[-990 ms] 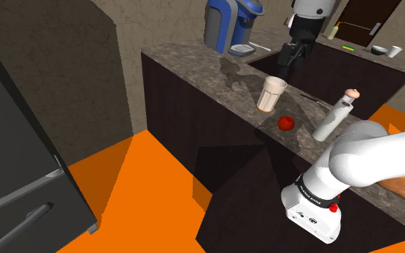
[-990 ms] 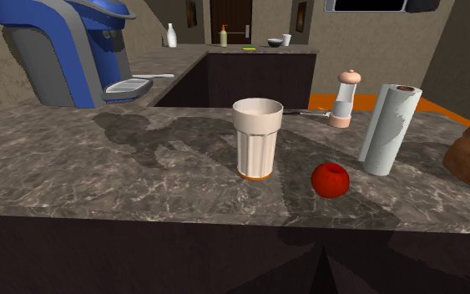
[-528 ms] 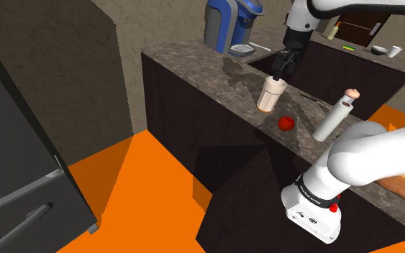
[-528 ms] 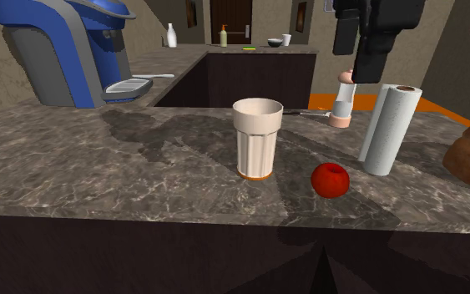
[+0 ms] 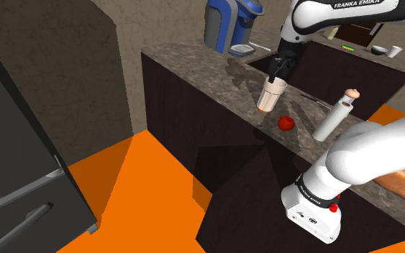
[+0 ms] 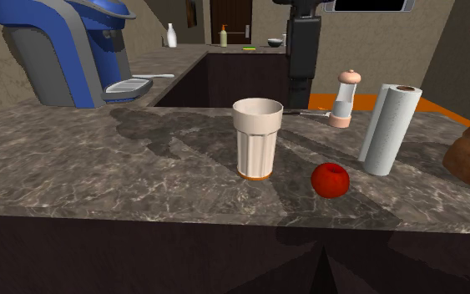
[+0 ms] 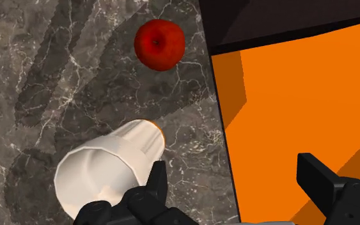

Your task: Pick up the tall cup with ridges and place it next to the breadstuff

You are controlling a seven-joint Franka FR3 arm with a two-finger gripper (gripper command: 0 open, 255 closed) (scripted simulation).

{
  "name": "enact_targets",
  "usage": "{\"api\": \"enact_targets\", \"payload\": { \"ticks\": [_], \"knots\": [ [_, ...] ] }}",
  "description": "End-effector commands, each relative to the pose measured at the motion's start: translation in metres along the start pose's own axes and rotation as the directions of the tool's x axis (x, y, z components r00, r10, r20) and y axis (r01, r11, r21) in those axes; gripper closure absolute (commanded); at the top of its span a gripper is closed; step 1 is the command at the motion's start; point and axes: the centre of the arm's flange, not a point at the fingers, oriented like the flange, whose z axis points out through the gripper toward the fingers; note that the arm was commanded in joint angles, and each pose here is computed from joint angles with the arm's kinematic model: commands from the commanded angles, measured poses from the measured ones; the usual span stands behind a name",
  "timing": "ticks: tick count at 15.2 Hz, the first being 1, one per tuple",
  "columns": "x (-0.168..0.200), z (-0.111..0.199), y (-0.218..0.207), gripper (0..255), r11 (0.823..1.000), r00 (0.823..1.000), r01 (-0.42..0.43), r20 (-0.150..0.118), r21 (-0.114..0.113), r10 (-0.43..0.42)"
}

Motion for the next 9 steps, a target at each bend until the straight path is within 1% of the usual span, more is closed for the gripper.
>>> {"api": "enact_targets", "payload": {
  "ticks": [1,9],
  "knots": [
    [0.014,0.016,0.02,0,1.0,1.0,-0.005,-0.008,0.001,0.005],
    [0.063,0.074,0.093,0,1.0,0.999,-0.023,-0.03,0.012,0.024]
  ]
}}
